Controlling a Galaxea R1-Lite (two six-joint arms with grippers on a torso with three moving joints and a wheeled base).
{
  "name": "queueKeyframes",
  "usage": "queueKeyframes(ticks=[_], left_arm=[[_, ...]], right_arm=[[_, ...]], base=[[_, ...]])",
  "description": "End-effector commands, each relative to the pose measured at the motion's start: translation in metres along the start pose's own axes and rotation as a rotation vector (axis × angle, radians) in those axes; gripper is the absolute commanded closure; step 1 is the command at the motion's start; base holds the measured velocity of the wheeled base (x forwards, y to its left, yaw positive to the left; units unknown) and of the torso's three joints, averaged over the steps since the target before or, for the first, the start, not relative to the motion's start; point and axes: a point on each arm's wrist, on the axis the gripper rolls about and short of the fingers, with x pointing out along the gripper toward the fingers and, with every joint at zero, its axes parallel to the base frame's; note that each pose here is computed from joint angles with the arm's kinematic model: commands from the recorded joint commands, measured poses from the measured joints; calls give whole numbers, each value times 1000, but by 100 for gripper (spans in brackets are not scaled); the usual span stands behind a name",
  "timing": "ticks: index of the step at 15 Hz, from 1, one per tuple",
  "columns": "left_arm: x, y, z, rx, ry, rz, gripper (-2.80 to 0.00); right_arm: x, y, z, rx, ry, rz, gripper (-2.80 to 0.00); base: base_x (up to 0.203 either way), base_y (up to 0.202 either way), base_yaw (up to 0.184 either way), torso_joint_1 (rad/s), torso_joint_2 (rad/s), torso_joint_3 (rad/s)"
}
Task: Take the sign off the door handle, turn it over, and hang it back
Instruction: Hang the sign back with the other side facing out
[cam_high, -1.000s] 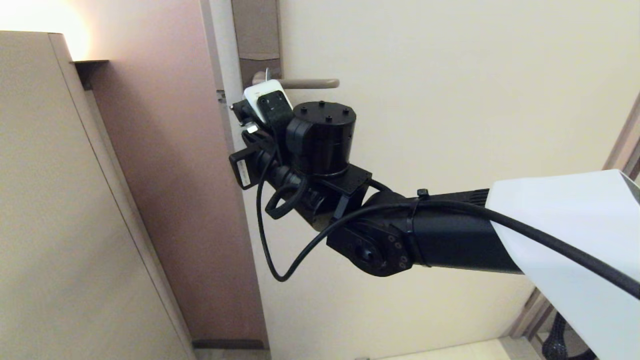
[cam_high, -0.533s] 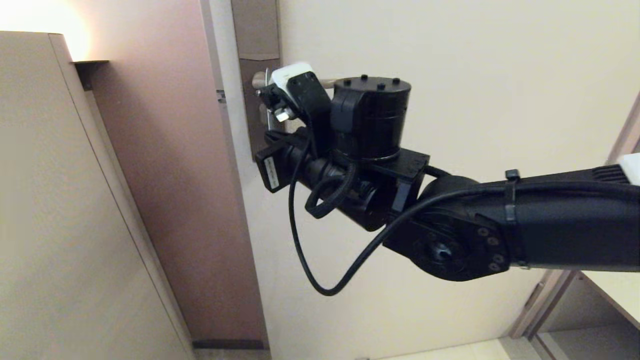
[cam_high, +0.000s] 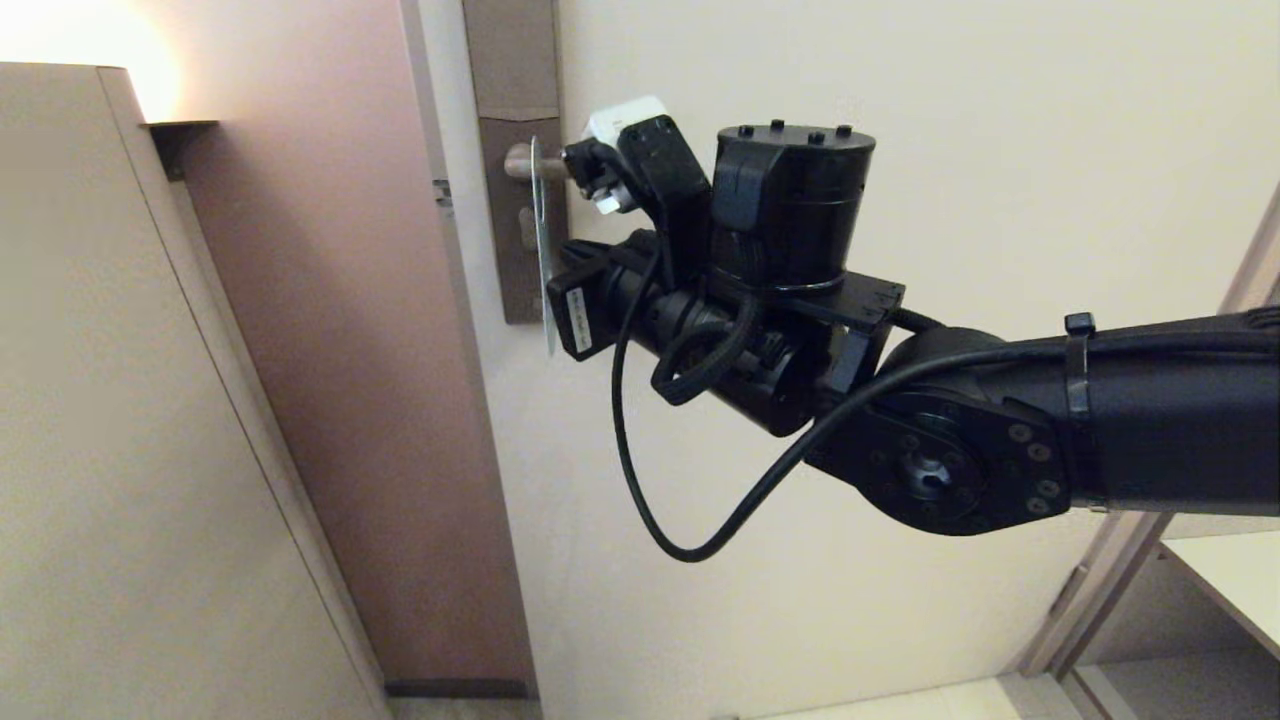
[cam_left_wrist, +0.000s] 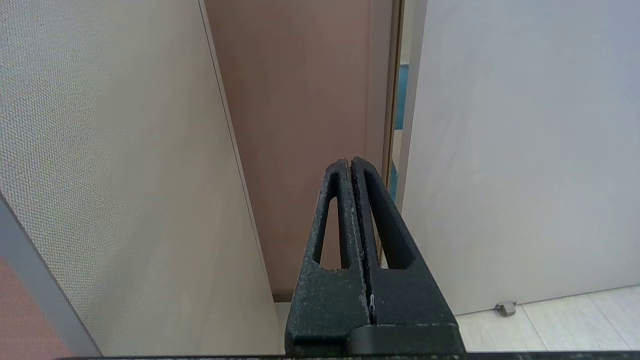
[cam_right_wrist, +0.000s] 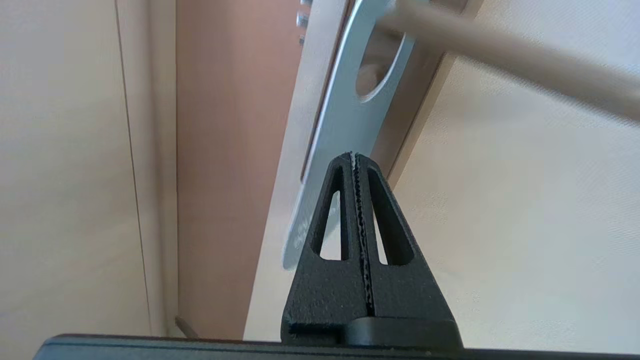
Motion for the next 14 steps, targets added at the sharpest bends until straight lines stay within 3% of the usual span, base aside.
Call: queueKeyframes(ticks=[1, 14], left_arm=[[0, 0, 0, 0, 1, 0, 0], [0, 0, 0, 0, 1, 1, 0]], right_arm=[[8, 3, -9, -5, 11, 1, 0], [41, 17, -24, 2, -12, 4, 0]], base=[[0, 0, 0, 0, 0, 0], [0, 0, 0, 0, 0, 0]])
